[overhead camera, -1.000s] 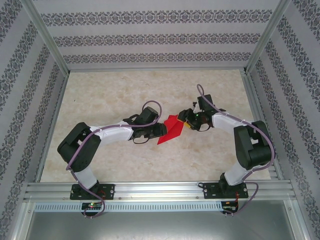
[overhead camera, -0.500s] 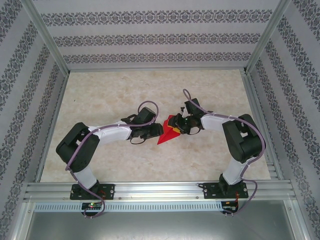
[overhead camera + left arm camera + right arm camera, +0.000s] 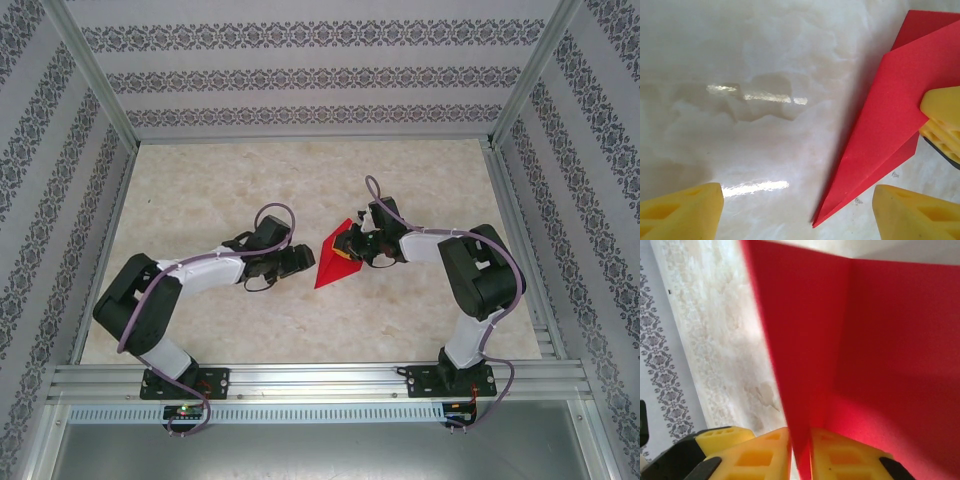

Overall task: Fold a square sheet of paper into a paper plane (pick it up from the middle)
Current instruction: Turn over the paper at the center of the table.

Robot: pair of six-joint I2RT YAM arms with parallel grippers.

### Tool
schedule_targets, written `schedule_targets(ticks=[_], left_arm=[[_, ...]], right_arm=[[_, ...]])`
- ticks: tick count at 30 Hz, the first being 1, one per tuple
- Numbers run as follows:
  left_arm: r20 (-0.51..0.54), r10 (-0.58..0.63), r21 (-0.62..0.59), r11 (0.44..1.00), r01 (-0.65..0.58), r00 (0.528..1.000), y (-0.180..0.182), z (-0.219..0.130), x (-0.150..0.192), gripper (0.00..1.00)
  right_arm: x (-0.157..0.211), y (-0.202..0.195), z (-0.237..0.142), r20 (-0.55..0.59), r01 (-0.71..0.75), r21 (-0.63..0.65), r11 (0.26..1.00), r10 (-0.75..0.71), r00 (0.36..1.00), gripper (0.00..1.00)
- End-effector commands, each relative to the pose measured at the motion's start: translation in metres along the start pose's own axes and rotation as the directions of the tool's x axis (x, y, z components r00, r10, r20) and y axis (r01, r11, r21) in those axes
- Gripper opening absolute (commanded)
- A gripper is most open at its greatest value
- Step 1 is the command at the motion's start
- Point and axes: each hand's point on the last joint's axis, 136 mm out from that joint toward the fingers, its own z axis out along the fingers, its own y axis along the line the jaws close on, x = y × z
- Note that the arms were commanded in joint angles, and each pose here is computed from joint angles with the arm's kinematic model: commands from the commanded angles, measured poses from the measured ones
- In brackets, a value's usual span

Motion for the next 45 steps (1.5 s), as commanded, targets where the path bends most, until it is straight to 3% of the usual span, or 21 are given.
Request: schedule_targets(ticks=[1, 7, 12, 20, 25, 28, 40, 45], left_arm=[[0.038, -0.015, 0.066, 0.998, 0.012, 0.999, -0.008, -0.011, -0.011, 0.87], [0.031, -0.013, 0.126, 0.992, 0.009, 0.999, -0.016, -0.017, -0.011, 0.96], [0.017, -0.053, 0.291, 0.956, 0.046, 0.998, -0.040, -0.030, -0.016, 1.00], [-0.009, -0.090, 0.596, 0.799, 0.078, 0.996, -0.093, -0.067, -0.028, 1.00], [0.003, -0.069, 0.686, 0.726, 0.048, 0.998, -0.114, -0.081, -0.033, 0.99], [0.009, -0.069, 0.711, 0.702, 0.042, 0.998, -0.121, -0.082, -0.037, 0.92], [0.056, -0.081, 0.714, 0.700, 0.017, 0.995, -0.122, -0.085, -0.044, 0.31], [0.080, -0.065, 0.673, 0.740, -0.006, 0.995, -0.116, -0.084, -0.045, 0.10]], right_arm=[[0.000, 0.007, 0.003, 0.015, 0.017, -0.040, 0.999, -0.016, 1.000, 0.13], [-0.005, 0.023, -0.009, 0.054, 0.042, -0.087, 0.995, -0.037, 0.998, 0.05], [-0.009, 0.062, -0.032, 0.069, 0.107, -0.216, 0.970, -0.094, 0.993, 0.05], [-0.016, 0.116, -0.064, 0.046, 0.105, -0.428, 0.898, -0.094, 0.995, 0.06], [-0.011, 0.133, -0.069, 0.012, 0.089, -0.496, 0.864, -0.096, 0.995, 0.07], [-0.005, 0.140, -0.070, -0.013, 0.085, -0.517, 0.852, -0.107, 0.994, 0.07], [0.003, 0.128, -0.066, -0.050, 0.074, -0.490, 0.869, -0.113, 0.992, 0.09], [-0.001, 0.122, -0.071, -0.028, 0.095, -0.453, 0.886, -0.121, 0.992, 0.20]])
